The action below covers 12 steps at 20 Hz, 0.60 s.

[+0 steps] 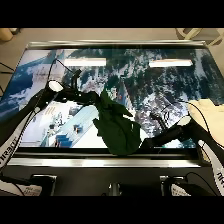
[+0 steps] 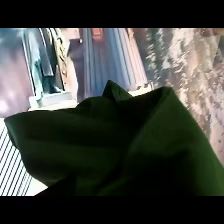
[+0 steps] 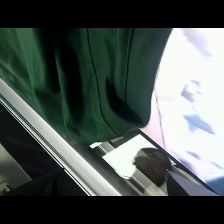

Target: Fold the shirts.

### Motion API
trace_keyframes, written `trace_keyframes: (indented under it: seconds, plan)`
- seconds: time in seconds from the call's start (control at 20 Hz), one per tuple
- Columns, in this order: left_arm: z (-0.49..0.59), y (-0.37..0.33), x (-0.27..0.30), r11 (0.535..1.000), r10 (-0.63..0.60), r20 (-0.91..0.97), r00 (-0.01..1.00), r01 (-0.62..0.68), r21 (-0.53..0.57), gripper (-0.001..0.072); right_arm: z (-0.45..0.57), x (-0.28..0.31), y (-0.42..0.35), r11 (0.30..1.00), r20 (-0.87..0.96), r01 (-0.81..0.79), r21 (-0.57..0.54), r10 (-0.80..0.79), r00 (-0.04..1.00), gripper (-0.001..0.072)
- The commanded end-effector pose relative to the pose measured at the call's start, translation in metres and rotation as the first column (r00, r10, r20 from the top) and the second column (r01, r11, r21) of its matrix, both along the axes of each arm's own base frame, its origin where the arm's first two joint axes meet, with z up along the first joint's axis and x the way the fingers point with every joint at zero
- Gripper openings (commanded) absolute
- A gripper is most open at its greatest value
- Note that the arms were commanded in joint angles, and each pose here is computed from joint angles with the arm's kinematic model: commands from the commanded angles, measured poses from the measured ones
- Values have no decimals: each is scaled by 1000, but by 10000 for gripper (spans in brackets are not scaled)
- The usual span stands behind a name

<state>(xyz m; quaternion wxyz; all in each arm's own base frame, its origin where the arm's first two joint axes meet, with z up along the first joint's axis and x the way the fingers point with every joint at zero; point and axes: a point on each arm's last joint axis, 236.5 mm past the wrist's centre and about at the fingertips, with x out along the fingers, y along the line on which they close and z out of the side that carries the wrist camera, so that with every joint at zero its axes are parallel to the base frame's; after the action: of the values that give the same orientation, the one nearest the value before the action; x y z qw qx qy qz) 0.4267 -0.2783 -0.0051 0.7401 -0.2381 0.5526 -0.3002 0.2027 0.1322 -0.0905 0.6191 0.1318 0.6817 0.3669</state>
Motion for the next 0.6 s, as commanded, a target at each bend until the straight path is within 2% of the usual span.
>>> trace_keyframes:
  seconds: [0.0, 0.05, 0.15, 0.25, 0.3, 0.35, 0.4, 0.55]
  plan:
    - [-20, -11, 0, 1000, -1, -22, 1000, 1, 4, 280, -7, 3, 12, 997, -10, 46, 57, -45, 999, 706]
    - [-23, -10, -3, 1000, -11, -35, 999, 11, 5, 153, -7, 3, 12, 997, -11, 45, 57, -44, 999, 706]
    - [-11, 3, -9, 997, -77, -14, 997, 77, 9, 21, -5, -1, 13, 997, -8, 17, 71, -17, 1000, 706]
    - [8, 35, -13, 991, -112, 9, 994, 112, 70, 29, -3, -7, 13, 997, -23, -8, 78, 10, 1000, 706]
    - [17, 53, -19, 987, -127, 7, 992, 125, 97, 178, -4, -11, 11, 997, -31, -22, 73, 25, 999, 706]
    - [24, 67, -27, 983, -142, -8, 990, 142, 116, 417, -5, -14, 9, 997, -36, -35, 63, 37, 999, 706]
    - [26, 78, -32, 982, -136, -27, 990, 139, 130, 573, -6, -16, 8, 997, -39, -43, 58, 45, 998, 705]
    - [10, 94, -14, 988, -29, -26, 999, 33, 149, 572, -6, -15, 8, 997, -38, -42, 57, 44, 998, 705]
